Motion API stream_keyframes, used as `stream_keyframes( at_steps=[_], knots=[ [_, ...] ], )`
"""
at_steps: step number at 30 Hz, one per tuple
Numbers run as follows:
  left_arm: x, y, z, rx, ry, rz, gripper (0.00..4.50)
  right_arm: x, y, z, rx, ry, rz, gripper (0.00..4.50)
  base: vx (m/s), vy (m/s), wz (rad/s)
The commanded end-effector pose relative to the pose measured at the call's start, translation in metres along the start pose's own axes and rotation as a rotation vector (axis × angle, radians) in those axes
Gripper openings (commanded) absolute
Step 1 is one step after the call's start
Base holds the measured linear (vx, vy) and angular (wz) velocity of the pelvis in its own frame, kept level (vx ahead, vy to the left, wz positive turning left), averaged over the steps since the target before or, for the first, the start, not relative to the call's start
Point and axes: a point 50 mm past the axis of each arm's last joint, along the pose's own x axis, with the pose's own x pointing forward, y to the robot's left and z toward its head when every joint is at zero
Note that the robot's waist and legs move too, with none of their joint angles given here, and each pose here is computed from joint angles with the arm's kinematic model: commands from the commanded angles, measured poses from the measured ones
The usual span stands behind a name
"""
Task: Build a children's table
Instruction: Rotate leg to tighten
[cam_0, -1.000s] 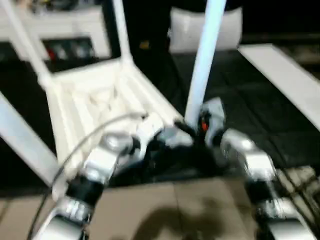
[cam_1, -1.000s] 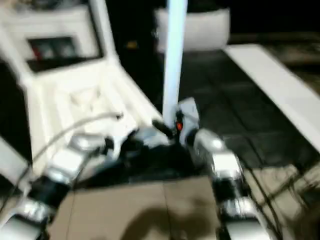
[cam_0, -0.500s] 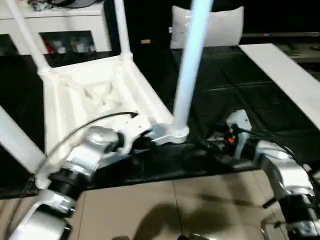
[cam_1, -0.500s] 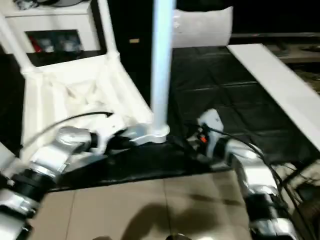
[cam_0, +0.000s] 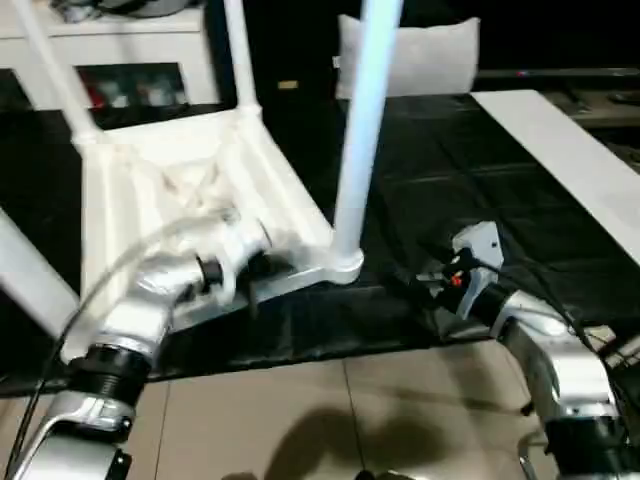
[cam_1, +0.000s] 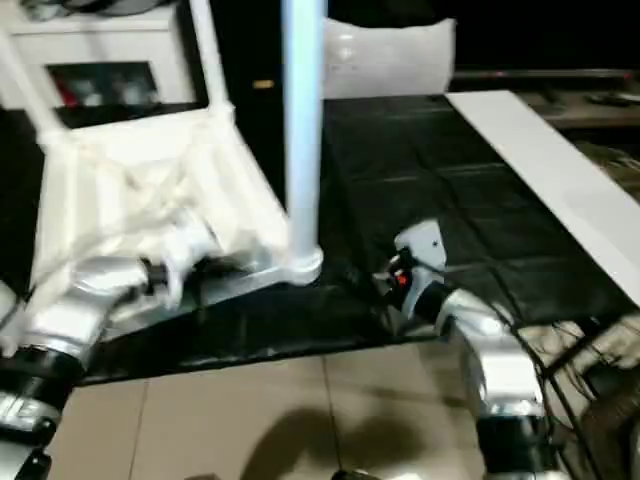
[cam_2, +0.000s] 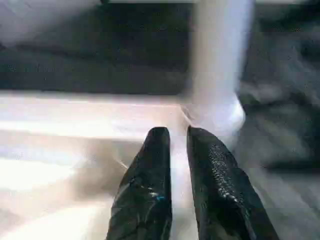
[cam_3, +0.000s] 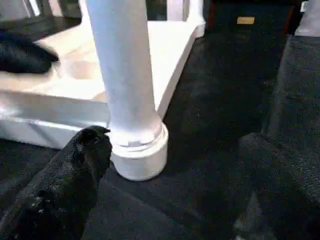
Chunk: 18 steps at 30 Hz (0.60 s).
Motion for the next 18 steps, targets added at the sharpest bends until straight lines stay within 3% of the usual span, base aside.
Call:
stream_keyframes(
  at_steps=[1,5,9,18],
  knots=[
    [-0.002,-0.009,-0.004,-0.040,-0.009,0.014,0.66,-0.002,-0.001,-0.005,0.004,0.053,-0.054,4.50,0.000,0.000,0.00],
    [-0.006,-0.021,-0.008,-0.087,-0.030,0.066,0.66,-0.003,0.001,-0.002,0.002,0.012,-0.074,4.50,0.000,0.000,0.00],
    [-0.003,-0.039,-0.013,-0.185,-0.055,0.218,0.66,-0.003,0.002,0.004,0.006,-0.062,-0.142,4.50,0.000,0.000,0.00],
    [0.000,-0.043,-0.022,-0.262,-0.033,0.434,0.66,-0.003,0.008,-0.001,-0.040,-0.010,-0.136,4.50,-0.047,0.078,0.08]
  ],
)
